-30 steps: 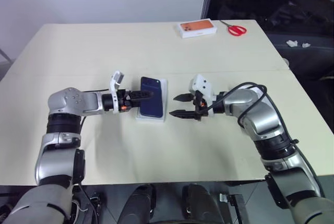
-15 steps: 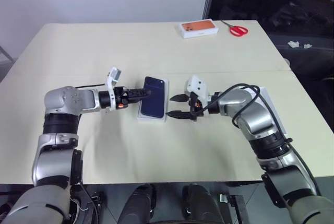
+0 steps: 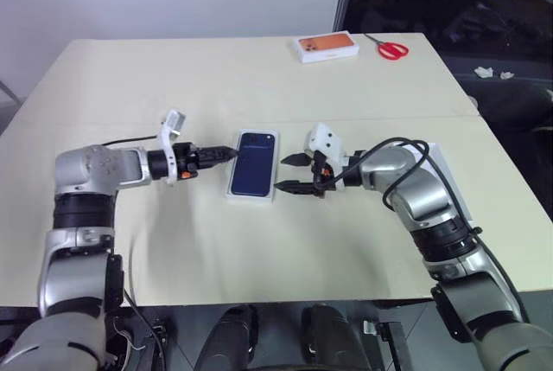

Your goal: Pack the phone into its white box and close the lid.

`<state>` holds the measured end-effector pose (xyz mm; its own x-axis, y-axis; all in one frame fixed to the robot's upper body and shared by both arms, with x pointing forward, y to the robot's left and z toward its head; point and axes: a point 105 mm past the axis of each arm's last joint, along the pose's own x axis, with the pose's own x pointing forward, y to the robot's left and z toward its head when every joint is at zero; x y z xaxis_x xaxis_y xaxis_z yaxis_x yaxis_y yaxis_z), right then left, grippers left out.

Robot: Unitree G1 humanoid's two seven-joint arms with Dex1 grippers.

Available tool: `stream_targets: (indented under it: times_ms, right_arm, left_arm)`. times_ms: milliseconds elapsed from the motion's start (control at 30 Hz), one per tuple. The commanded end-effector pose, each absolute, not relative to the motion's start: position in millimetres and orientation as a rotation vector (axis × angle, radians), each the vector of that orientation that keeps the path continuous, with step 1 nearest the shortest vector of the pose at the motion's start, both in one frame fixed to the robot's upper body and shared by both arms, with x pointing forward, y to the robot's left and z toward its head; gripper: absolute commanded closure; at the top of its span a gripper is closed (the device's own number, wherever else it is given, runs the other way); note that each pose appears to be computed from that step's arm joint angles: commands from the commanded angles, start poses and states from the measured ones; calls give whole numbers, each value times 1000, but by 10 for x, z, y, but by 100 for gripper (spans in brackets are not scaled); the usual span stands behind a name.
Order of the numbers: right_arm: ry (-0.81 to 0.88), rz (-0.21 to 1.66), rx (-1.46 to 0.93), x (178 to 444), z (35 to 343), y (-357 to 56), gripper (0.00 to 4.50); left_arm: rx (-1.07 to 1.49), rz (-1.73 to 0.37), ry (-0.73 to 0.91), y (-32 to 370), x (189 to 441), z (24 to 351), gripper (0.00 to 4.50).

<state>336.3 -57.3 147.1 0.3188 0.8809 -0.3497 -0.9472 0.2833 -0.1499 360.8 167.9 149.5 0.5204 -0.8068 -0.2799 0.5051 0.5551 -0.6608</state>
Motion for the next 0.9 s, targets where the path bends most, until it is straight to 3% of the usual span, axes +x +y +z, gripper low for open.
stream_targets:
  times_ms: [33, 133, 167, 267, 367, 400, 500, 700, 900]
  right_arm:
    - [154, 1226, -375, 3416, 1603, -543, 133]
    - [122, 1155, -363, 3550, 1660, -578, 133]
    - [99, 1113, -356, 3615, 1696, -603, 159]
    - [115, 1092, -402, 3655, 1625, -622, 269]
    - [134, 1021, -456, 3762, 1537, -680, 427]
    - [132, 1006, -508, 3785, 1489, -686, 450]
    - [135, 1002, -589, 3797, 1364, -632, 450]
    - [150, 960, -713, 3868, 1209, -546, 450]
    - [160, 953, -720, 3911, 1191, -582, 450]
  left_arm:
    - [-515, -820, 539, 1758, 3634, 1650, 5]
    - [-478, -749, 505, 1886, 3672, 1635, 5]
    - [-473, -713, 493, 1944, 3690, 1606, 1]
    - [-423, -617, 496, 2054, 3713, 1436, 85]
    - [-402, -579, 497, 2053, 3720, 1324, 238]
    - [-391, -573, 500, 2025, 3727, 1279, 295]
    - [-342, -585, 522, 1876, 3742, 1124, 448]
    - [-247, -667, 631, 1448, 3755, 804, 448]
    - [-215, -834, 686, 985, 3692, 751, 448]
